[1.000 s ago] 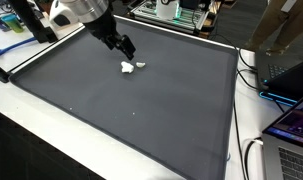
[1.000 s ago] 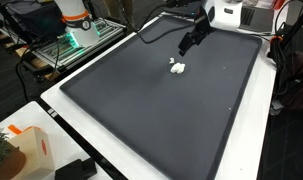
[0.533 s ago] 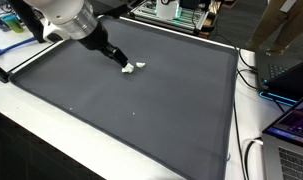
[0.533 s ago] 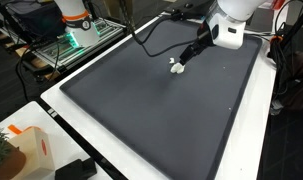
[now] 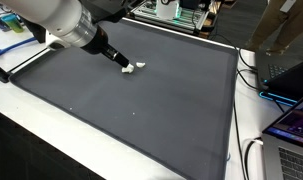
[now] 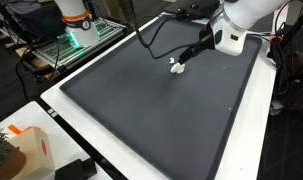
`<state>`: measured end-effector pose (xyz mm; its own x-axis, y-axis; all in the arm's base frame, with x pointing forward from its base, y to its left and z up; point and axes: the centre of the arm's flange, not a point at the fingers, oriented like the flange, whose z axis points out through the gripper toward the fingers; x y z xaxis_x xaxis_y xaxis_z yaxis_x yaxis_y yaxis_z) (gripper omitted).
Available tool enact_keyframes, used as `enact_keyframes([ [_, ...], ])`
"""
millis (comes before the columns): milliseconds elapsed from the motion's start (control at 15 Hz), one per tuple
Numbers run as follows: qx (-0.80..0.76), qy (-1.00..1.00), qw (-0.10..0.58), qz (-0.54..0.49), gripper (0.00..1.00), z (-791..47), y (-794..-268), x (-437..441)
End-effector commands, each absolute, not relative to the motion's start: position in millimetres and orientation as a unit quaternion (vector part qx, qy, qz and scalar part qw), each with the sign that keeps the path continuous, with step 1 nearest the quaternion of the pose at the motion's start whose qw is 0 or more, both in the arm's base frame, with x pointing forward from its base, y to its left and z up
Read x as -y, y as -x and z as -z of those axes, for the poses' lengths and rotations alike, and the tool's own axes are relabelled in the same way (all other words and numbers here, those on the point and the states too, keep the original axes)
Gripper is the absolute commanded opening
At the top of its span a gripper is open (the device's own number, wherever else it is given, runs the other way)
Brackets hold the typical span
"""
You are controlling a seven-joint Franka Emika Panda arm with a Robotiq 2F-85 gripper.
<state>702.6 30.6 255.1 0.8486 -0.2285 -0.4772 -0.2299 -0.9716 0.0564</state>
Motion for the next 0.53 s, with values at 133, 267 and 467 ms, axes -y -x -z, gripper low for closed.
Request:
enact_keyframes([
  [133,-0.128,0.954,0.006,-0.272,1.0,-238,-724,-32],
  [267,-0.128,0.952,0.006,-0.278,1.0,-231,-725,-32],
  [467,-0.126,0.952,0.008,-0.28,1.0,-222,-727,-32],
])
